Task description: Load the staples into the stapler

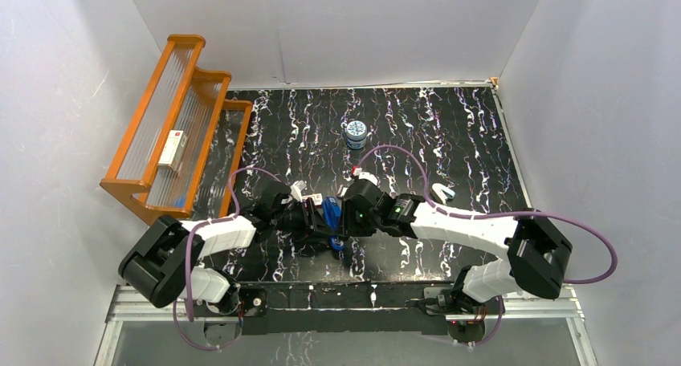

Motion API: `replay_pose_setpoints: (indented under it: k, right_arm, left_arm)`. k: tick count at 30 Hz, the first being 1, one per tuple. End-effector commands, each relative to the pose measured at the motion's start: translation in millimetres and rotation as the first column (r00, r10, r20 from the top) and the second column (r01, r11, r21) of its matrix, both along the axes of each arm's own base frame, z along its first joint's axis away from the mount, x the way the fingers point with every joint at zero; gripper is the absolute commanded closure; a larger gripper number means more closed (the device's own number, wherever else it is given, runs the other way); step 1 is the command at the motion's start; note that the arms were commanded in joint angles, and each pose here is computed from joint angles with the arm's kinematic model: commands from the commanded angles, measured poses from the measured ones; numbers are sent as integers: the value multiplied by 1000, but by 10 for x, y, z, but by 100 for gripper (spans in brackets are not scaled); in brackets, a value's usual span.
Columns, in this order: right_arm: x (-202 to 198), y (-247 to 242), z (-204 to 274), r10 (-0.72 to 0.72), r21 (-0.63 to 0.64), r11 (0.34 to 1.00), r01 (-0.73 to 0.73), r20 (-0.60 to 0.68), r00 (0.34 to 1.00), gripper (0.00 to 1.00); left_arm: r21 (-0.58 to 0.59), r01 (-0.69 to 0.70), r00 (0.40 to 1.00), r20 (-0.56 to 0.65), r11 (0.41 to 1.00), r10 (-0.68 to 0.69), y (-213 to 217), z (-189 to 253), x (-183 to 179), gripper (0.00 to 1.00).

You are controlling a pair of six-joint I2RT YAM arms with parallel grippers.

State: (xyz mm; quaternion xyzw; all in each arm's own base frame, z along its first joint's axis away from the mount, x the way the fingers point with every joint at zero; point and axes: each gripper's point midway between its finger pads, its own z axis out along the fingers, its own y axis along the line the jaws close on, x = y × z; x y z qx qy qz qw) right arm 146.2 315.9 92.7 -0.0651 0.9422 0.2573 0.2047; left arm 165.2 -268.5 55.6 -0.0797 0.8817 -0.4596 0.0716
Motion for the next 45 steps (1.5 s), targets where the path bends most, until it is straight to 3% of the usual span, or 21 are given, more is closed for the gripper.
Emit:
replay_pose_setpoints:
  k: [1, 9, 14, 28, 45]
  right_arm:
    - [149, 243, 405, -23, 184, 983, 12, 61, 998, 66]
    - [122, 265, 361, -4, 204, 979, -3, 31, 1000, 67]
    - [156, 197, 334, -3, 190, 982, -2, 27, 1000, 69]
    - [514, -216, 584, -50, 211, 977, 34, 70, 996, 70]
    - [1190, -468, 811, -99, 175, 982, 65, 190, 977, 67]
  left_arm:
    - [-6, 23, 999, 23, 1000, -23, -49, 54, 36, 65]
    - [-23, 42, 999, 36, 999, -41, -107, 119, 80, 74]
    - [19, 67, 996, 51, 998, -68, -94, 95, 104, 100]
    - [67, 123, 986, 105, 990, -129, 54, 2, -51, 100]
    - [101, 157, 985, 59, 982, -163, 91, -256, -168, 100]
